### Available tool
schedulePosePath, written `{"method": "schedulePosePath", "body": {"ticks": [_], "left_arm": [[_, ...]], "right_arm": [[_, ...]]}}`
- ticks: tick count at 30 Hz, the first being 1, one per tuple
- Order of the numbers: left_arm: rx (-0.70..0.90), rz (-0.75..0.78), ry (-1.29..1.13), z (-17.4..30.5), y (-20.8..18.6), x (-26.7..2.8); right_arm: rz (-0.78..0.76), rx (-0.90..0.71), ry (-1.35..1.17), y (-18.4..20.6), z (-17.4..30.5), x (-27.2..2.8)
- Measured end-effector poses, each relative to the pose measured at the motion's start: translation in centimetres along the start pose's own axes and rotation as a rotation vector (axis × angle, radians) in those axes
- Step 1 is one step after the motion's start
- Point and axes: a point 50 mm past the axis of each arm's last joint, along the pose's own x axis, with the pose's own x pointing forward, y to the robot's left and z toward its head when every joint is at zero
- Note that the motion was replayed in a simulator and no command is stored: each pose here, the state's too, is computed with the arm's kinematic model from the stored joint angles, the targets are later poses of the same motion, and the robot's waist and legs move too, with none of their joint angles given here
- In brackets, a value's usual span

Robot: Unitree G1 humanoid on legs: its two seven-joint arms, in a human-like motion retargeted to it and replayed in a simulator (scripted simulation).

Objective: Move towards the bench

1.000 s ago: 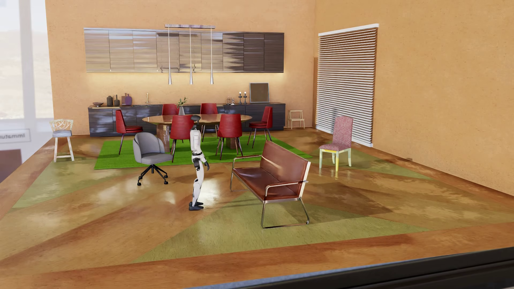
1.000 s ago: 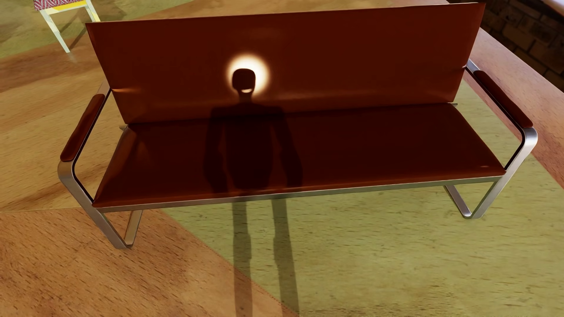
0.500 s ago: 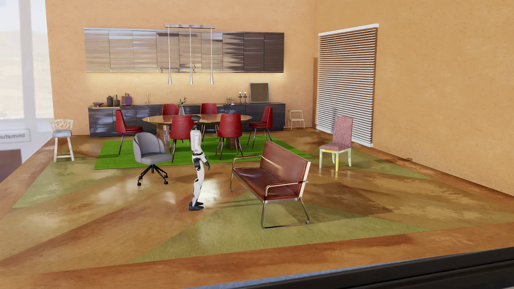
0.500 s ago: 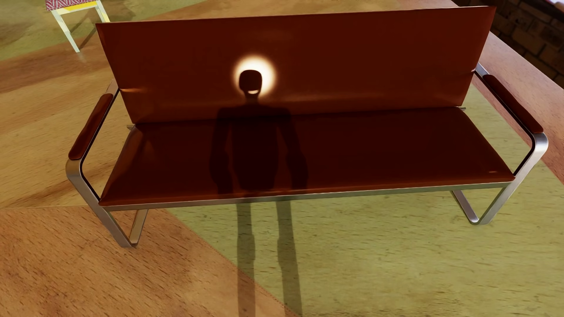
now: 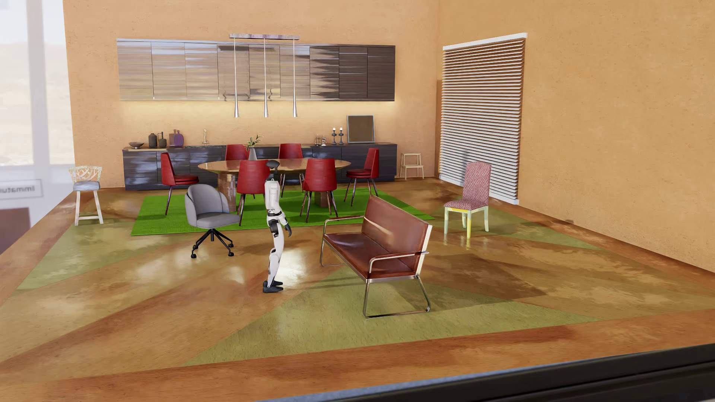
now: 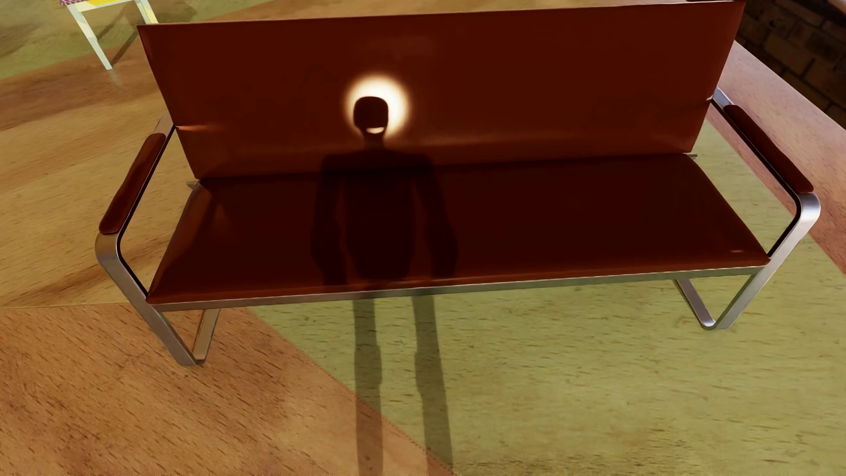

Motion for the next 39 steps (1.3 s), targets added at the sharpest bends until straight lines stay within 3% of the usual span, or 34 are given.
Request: {"method": "schedulePosePath", "body": {"ticks": [6,39], "left_arm": [[-0.073,0.037,0.039,0.0,-0.6,-0.1],[-0.066,0.047,0.045,-0.1,-0.8,-0.3]], "right_arm": [[0.002,-0.005,-0.005,0.1,-0.3,-0.1],[0.002,-0.026,-0.003,-0.4,-0.8,0.0]]}}
